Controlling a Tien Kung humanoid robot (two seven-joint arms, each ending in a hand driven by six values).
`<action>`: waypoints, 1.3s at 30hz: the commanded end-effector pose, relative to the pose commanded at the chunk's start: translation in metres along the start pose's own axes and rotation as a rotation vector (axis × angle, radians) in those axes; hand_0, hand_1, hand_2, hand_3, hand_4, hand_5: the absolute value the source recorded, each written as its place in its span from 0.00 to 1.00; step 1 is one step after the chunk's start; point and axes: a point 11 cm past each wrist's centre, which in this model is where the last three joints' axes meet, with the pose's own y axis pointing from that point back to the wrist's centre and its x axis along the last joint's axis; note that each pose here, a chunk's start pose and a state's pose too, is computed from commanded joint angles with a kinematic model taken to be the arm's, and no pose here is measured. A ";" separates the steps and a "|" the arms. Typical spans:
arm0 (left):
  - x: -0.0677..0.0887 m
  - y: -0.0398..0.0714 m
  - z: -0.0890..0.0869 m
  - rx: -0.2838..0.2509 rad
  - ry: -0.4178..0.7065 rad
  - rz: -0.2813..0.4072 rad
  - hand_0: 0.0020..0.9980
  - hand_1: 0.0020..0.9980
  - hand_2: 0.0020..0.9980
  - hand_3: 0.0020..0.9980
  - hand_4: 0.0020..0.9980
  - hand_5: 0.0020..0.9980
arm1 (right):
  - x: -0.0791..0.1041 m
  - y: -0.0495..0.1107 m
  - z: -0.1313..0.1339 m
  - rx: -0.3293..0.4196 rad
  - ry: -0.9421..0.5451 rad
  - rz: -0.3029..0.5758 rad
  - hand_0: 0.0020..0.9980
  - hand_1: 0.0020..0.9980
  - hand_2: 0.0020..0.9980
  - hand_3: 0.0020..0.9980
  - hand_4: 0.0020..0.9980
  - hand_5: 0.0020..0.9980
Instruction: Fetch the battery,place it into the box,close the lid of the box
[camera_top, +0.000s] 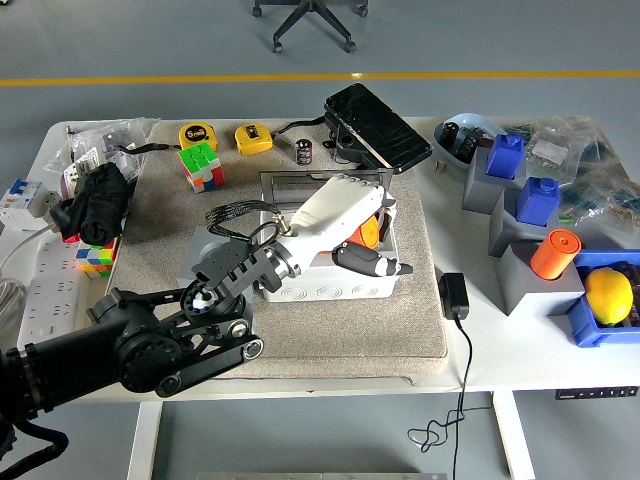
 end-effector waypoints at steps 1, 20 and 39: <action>-0.001 0.000 -0.001 0.003 -0.004 -0.001 0.13 0.12 0.22 0.28 1.00 0.42 | 0.000 0.000 0.000 0.001 0.000 -0.001 0.60 0.58 0.57 0.52 0.92 0.45; -0.002 -0.001 -0.028 0.060 -0.056 -0.008 0.18 0.26 0.39 0.48 1.00 0.41 | -0.003 0.000 -0.004 0.012 0.004 -0.007 0.60 0.58 0.57 0.52 0.92 0.45; 0.002 -0.001 -0.021 0.029 -0.049 0.011 0.21 0.33 0.43 0.49 1.00 0.45 | -0.004 0.001 -0.006 0.020 0.003 -0.007 0.60 0.58 0.57 0.52 0.92 0.45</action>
